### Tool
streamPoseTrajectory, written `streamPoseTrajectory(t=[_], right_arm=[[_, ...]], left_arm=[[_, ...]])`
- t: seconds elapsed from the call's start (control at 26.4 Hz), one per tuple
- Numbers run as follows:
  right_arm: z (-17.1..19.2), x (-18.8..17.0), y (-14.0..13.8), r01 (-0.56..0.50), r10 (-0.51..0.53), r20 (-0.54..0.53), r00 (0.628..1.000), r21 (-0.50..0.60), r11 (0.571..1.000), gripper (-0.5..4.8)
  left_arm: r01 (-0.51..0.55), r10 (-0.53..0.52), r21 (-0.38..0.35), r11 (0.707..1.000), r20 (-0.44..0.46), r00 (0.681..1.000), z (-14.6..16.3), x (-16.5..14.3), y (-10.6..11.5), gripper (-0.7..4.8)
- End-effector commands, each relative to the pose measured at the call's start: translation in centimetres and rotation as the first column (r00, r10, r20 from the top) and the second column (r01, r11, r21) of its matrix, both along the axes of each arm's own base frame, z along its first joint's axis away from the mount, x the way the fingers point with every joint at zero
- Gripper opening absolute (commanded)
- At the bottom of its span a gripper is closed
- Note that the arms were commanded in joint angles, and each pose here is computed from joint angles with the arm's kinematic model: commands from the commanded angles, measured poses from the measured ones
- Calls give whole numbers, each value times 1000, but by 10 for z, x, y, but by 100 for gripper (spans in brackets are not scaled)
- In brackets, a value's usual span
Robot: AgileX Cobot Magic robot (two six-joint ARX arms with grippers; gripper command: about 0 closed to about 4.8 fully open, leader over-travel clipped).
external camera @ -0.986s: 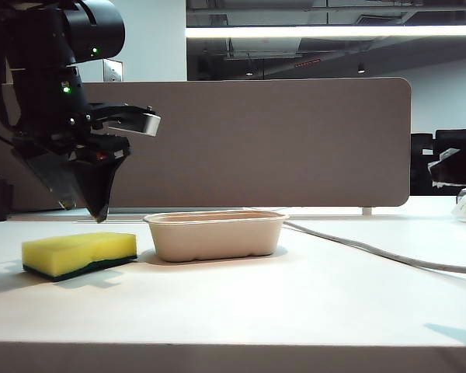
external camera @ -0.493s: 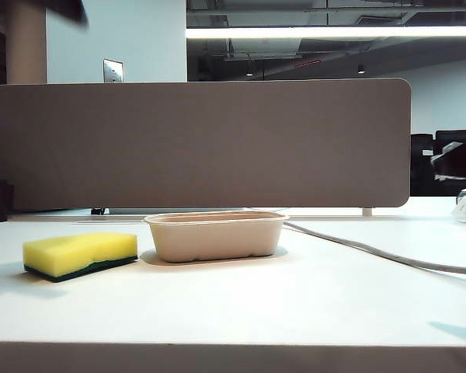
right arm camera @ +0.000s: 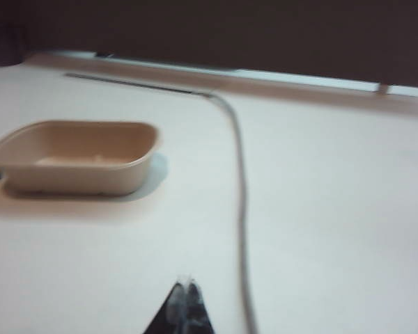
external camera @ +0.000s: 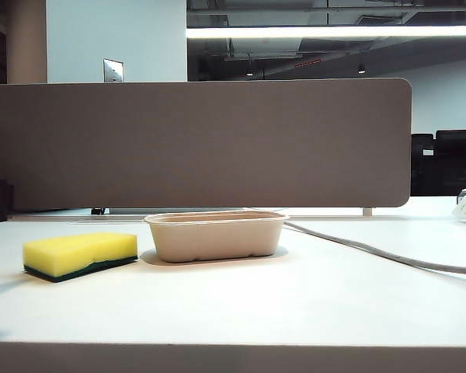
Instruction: Take out the cleaning sponge from the paper lunch box and place it on the table.
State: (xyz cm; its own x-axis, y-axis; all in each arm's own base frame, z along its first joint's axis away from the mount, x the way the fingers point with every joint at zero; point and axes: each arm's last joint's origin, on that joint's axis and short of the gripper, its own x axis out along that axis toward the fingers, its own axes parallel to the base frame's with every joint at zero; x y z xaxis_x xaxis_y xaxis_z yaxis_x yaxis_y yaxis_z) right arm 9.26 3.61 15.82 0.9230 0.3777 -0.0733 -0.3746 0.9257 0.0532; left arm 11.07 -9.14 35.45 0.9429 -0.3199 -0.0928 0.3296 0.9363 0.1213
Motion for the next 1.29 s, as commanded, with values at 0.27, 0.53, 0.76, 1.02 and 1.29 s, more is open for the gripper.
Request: streamPoseTrajectory(t=[0.27, 0.53, 0.76, 1.02, 1.29], right_arm=[[5, 1, -10, 95, -96, 51, 994, 19, 995, -5], [5, 3, -16, 162, -162, 50, 985, 19, 987, -5], [5, 5, -28, 285, -285, 50, 957, 19, 958, -5], [5, 5, -43, 428, -428, 50, 902, 19, 904, -5], [5, 5, -40, 402, -403, 49, 914, 19, 915, -5]], left_arm=[[38, -37, 24, 999, -36, 999, -9, 1, -2, -5], [43, -42, 25, 999, -38, 998, -9, 1, -2, -5], [43, -42, 25, 999, -38, 998, -9, 1, -2, -4], [42, -41, 24, 999, -38, 998, -9, 1, -2, -5], [38, -38, 2, 999, -17, 999, -5, -5, 7, -5]])
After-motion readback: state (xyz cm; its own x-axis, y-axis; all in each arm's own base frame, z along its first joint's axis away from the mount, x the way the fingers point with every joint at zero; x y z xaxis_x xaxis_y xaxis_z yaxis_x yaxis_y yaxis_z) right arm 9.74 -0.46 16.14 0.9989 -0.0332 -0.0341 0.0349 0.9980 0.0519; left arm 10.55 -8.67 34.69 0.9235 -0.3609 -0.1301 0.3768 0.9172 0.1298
